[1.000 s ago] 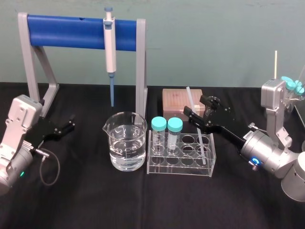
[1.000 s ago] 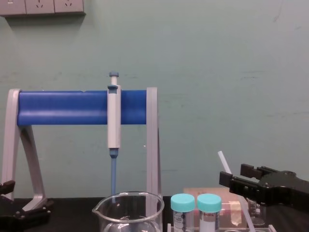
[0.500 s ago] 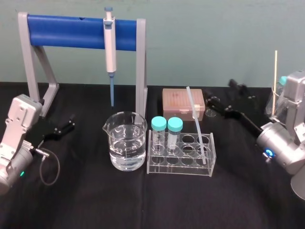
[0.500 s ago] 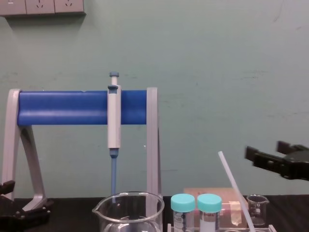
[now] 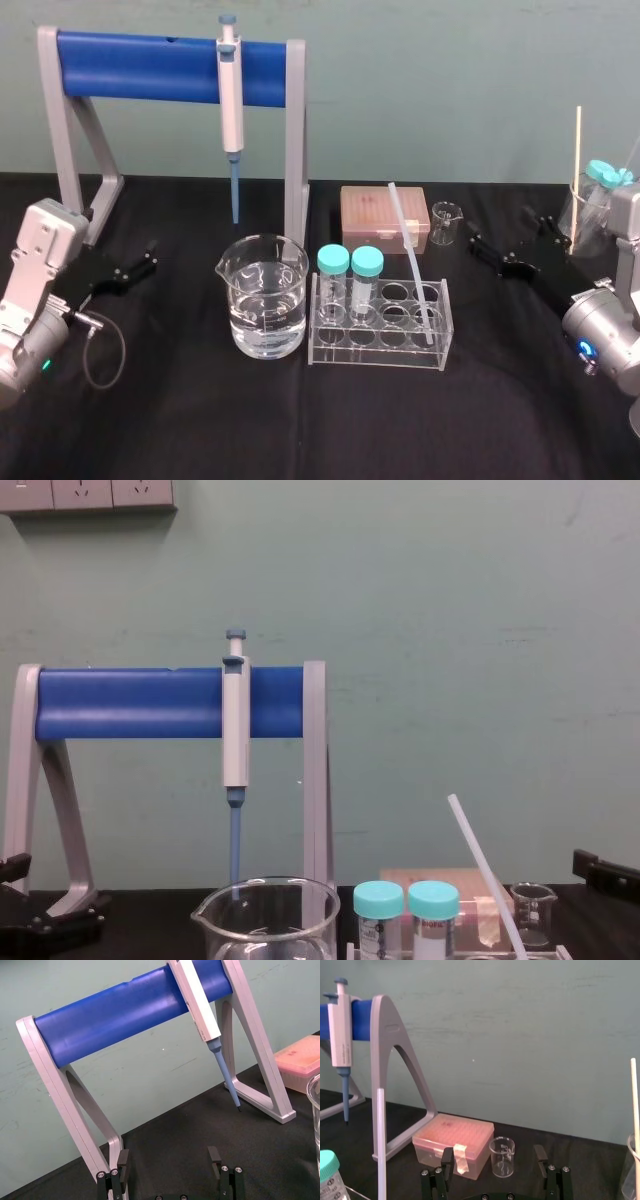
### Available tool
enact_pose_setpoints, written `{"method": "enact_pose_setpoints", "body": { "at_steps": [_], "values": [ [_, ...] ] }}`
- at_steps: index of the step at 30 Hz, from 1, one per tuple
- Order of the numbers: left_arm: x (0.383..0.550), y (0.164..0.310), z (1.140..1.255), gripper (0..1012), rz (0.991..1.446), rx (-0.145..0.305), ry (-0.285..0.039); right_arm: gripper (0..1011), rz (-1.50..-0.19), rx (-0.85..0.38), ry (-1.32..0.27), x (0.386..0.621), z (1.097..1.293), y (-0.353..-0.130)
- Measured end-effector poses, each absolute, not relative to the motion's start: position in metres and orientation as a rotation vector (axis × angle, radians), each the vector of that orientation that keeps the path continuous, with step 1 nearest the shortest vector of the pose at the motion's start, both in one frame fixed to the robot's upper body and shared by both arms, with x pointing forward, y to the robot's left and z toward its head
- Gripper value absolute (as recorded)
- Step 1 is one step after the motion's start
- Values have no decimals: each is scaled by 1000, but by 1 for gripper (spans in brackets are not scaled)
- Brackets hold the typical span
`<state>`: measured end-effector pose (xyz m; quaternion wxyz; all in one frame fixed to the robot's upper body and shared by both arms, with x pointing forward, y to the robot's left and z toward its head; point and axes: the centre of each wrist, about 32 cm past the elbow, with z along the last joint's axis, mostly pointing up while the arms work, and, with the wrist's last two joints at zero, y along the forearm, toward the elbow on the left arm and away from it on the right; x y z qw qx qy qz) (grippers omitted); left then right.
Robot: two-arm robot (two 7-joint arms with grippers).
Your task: Pick up the stirring rod with one hand, then place it down.
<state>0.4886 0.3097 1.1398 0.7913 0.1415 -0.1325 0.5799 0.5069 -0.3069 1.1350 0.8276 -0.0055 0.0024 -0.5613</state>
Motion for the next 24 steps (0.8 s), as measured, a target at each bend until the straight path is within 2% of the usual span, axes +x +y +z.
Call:
{"method": "enact_pose_setpoints", "body": {
  "at_steps": [24],
  "values": [
    [489,310,1140,1000,1248,304,-285,1003,-1195,-10,5,507,1135,-307]
  ]
}}
